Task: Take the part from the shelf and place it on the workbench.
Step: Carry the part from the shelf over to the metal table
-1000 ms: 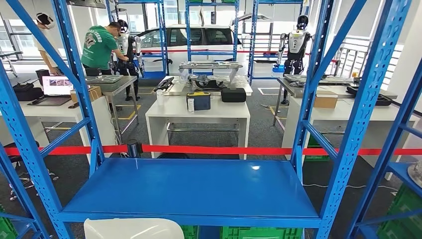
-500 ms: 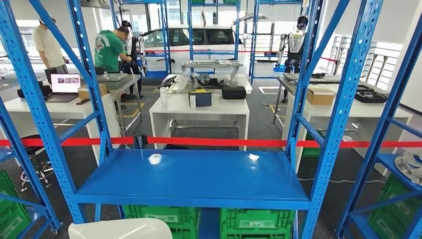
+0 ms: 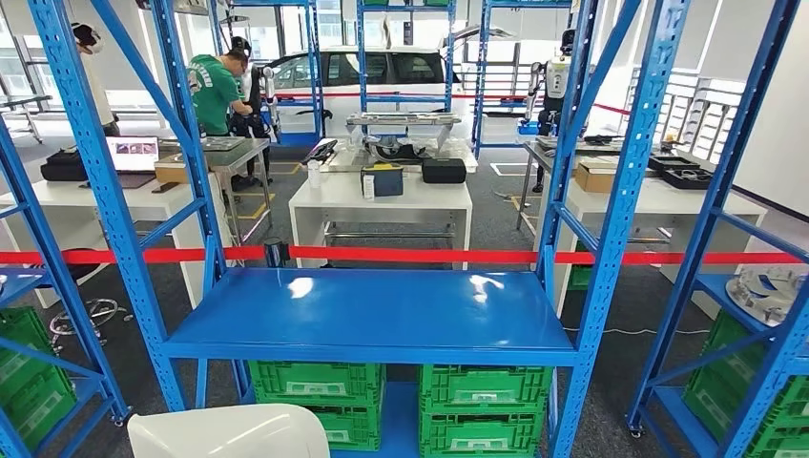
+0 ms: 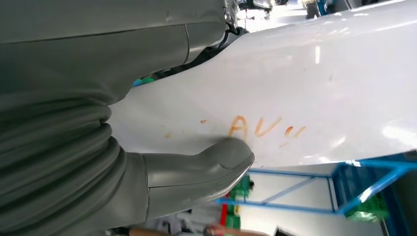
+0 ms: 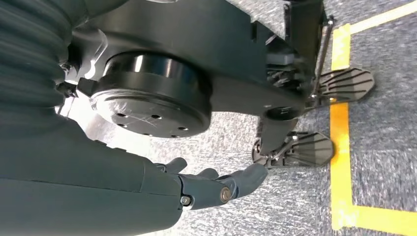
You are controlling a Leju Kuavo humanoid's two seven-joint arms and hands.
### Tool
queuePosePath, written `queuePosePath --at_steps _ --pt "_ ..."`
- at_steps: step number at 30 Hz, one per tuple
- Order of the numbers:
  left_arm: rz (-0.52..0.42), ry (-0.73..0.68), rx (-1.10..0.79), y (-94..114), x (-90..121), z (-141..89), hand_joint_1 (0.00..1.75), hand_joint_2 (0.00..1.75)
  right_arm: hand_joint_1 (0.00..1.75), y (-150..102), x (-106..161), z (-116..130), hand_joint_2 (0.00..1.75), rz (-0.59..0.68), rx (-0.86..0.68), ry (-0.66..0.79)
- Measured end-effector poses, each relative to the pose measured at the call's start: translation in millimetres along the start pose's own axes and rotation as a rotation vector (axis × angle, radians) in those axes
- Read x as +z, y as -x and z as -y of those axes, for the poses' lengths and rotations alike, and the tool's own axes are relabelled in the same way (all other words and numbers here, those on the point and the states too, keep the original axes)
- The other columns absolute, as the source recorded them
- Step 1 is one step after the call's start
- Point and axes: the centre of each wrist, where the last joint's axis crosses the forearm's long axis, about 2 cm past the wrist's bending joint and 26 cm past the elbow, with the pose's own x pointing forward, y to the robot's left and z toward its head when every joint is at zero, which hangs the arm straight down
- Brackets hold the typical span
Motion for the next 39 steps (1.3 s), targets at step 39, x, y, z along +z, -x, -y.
queuePosePath --at_steps 39 --pt "-0.024 0.002 0.027 14.4 -14.2 -16.2 1.54 1.75 0.0 7.4 -0.7 4.4 1.75 0.02 -0.108 -0.003"
